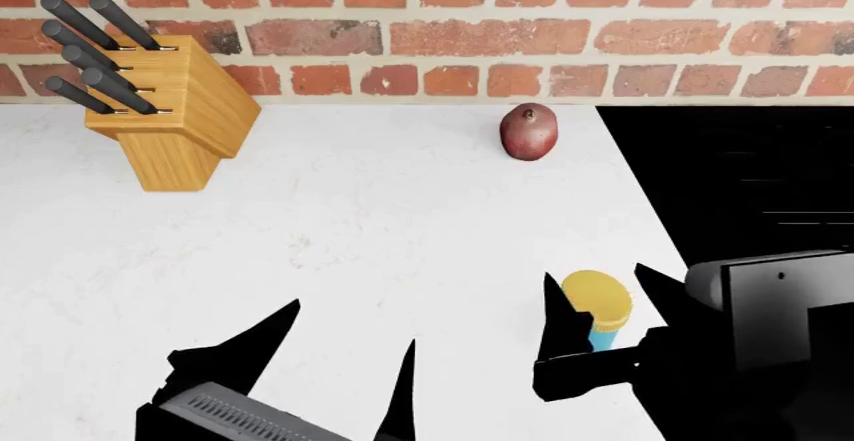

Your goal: Pick the yogurt and jello cup from the counter and place them in the cabinets closest to them.

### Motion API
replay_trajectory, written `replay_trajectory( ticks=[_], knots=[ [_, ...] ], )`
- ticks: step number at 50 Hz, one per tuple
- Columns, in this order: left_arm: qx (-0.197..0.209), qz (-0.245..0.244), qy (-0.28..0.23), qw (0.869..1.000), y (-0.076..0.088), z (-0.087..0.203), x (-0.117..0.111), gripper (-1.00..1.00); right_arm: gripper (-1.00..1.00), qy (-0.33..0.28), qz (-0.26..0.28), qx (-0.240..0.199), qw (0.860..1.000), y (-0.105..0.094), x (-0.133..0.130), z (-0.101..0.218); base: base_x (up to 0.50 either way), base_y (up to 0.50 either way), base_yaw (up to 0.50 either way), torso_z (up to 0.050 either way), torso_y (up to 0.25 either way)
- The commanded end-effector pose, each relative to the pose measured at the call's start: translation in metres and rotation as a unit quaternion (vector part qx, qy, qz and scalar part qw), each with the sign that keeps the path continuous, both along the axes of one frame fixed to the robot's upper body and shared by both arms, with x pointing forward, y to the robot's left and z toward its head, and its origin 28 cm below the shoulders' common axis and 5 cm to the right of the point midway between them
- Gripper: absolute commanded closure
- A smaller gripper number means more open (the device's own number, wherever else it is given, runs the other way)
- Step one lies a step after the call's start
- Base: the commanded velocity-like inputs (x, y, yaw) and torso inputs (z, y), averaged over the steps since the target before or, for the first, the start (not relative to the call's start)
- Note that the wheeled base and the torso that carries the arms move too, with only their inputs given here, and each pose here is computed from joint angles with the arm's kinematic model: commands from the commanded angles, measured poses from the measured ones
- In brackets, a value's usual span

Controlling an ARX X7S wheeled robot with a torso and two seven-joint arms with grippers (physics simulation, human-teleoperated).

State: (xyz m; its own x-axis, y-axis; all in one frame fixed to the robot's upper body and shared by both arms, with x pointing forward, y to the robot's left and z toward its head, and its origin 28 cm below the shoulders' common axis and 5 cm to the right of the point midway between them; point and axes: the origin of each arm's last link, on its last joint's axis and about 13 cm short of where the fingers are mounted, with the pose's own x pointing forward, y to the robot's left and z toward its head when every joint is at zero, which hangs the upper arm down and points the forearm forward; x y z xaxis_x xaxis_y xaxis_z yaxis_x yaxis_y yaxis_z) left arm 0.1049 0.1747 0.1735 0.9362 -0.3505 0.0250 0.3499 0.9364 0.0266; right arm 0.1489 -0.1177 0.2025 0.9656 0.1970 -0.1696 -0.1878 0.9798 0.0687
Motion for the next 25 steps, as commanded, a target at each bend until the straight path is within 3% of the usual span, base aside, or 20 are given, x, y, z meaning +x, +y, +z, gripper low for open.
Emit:
replay_trajectory(
  ticks=[1, 25],
  knots=[
    [0.0, 0.0, 0.001, 1.0, 0.0, -0.001, 0.0, -1.0, -1.0, 0.01, -0.01, 0.001, 1.0, -0.002, 0.009, -0.004, 0.0, 0.0, 0.0, 0.0, 0.0],
    [0.003, -0.002, 0.001, 1.0, -0.002, 0.001, 0.001, -1.0, -1.0, 0.037, -0.021, 0.002, 0.999, -0.006, 0.023, -0.019, 0.0, 0.0, 0.0, 0.0, 0.0]
  ],
)
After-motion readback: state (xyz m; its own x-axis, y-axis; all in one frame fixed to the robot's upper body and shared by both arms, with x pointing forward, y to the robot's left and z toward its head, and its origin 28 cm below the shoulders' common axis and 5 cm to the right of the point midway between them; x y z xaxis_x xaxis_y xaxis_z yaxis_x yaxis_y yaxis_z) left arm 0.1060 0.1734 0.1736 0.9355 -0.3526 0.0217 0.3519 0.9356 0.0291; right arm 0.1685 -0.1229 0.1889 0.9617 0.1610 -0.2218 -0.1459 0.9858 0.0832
